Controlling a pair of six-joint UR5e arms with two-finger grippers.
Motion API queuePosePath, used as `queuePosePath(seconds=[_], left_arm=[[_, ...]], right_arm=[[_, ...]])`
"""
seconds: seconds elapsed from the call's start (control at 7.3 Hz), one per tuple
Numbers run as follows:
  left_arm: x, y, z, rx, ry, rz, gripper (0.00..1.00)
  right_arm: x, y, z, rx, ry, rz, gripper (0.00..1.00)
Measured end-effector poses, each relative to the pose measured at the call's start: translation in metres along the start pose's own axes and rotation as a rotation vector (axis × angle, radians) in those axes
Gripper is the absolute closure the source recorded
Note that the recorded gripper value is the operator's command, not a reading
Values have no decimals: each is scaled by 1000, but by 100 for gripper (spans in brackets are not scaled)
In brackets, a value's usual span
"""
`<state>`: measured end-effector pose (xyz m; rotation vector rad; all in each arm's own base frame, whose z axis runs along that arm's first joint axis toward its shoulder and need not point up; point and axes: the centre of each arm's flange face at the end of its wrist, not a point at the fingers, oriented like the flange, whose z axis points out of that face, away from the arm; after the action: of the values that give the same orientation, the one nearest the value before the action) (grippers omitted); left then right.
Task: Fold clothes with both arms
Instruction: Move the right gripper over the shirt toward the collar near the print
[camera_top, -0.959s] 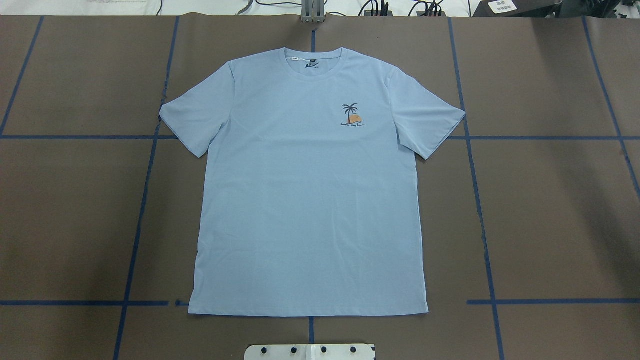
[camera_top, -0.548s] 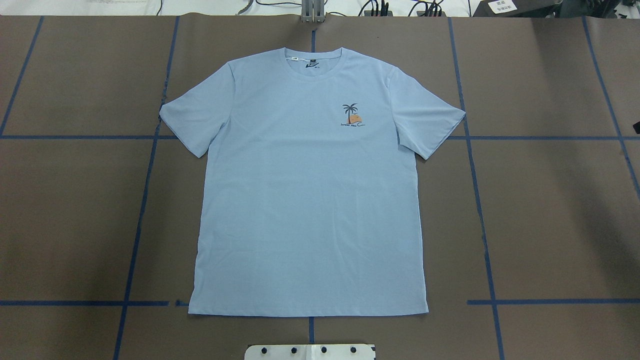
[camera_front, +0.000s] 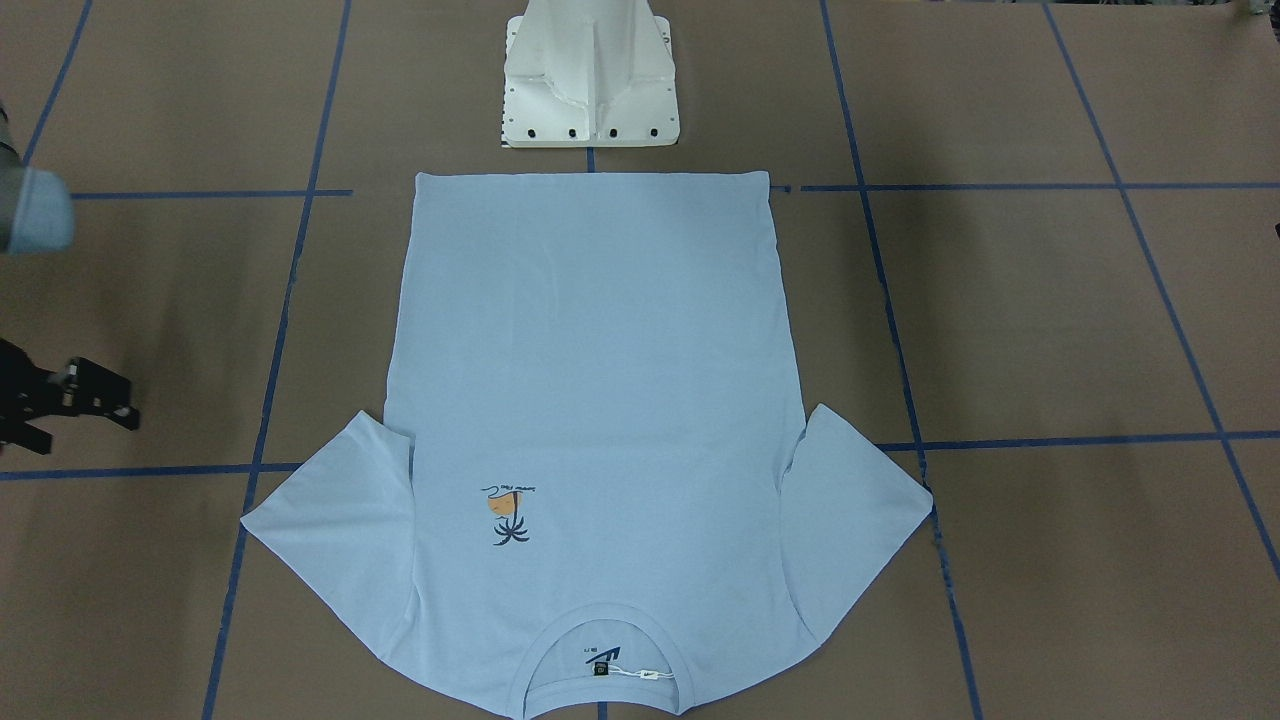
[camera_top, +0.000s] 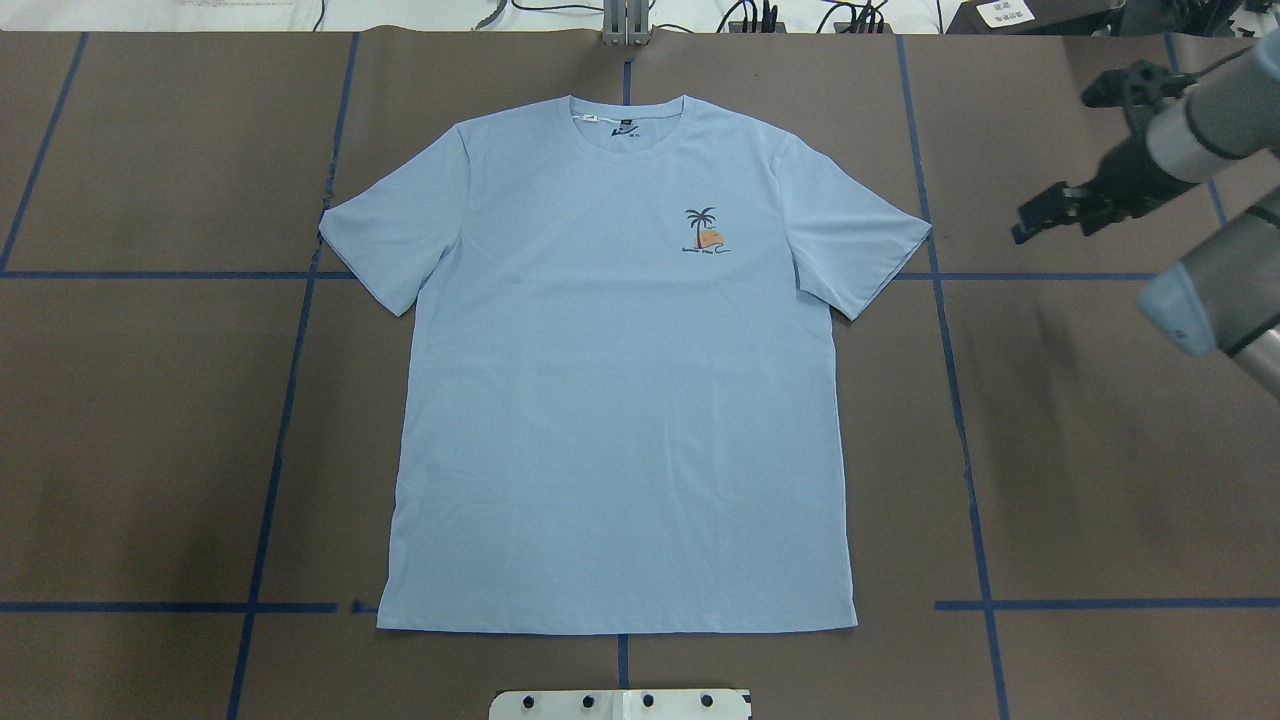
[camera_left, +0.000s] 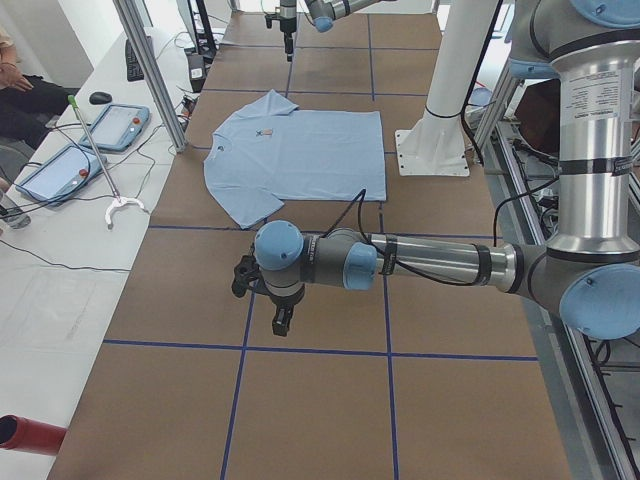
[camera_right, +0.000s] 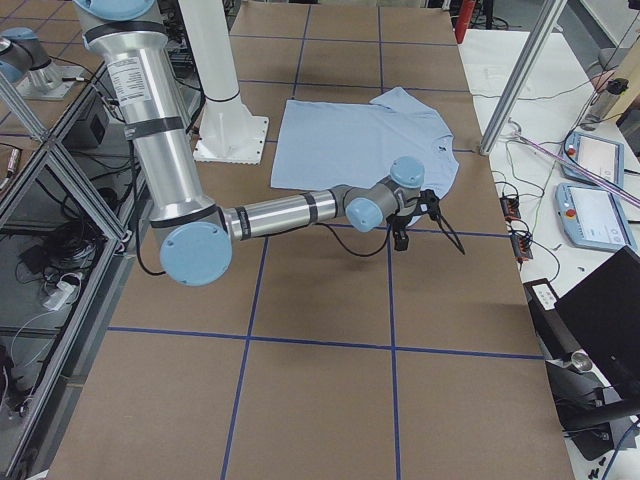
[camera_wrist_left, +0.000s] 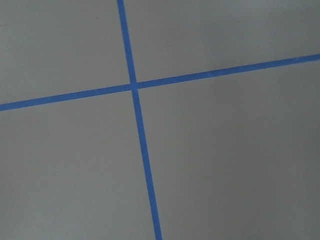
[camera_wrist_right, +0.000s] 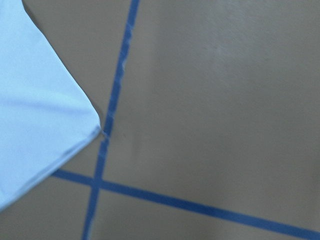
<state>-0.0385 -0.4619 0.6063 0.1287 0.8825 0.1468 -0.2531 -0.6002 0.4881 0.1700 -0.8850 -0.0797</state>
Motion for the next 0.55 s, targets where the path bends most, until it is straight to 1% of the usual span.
queuePosePath(seconds=[0.14,0.27,0.41,0.55], left_arm=[[1,-2,-1,33,1,33,0],[-1,-3,2,66,1,71,0],[-5,-2,6,86,1,93,0],[-7,-1,8,95,1,99,0]], right_arm=[[-46,-18,27,61,8,82,2],[-69,-29,45,121,-4,150,4],[-73,-33,61,164,-19,190,14],[-70,-34,73,188,-25,206,31]])
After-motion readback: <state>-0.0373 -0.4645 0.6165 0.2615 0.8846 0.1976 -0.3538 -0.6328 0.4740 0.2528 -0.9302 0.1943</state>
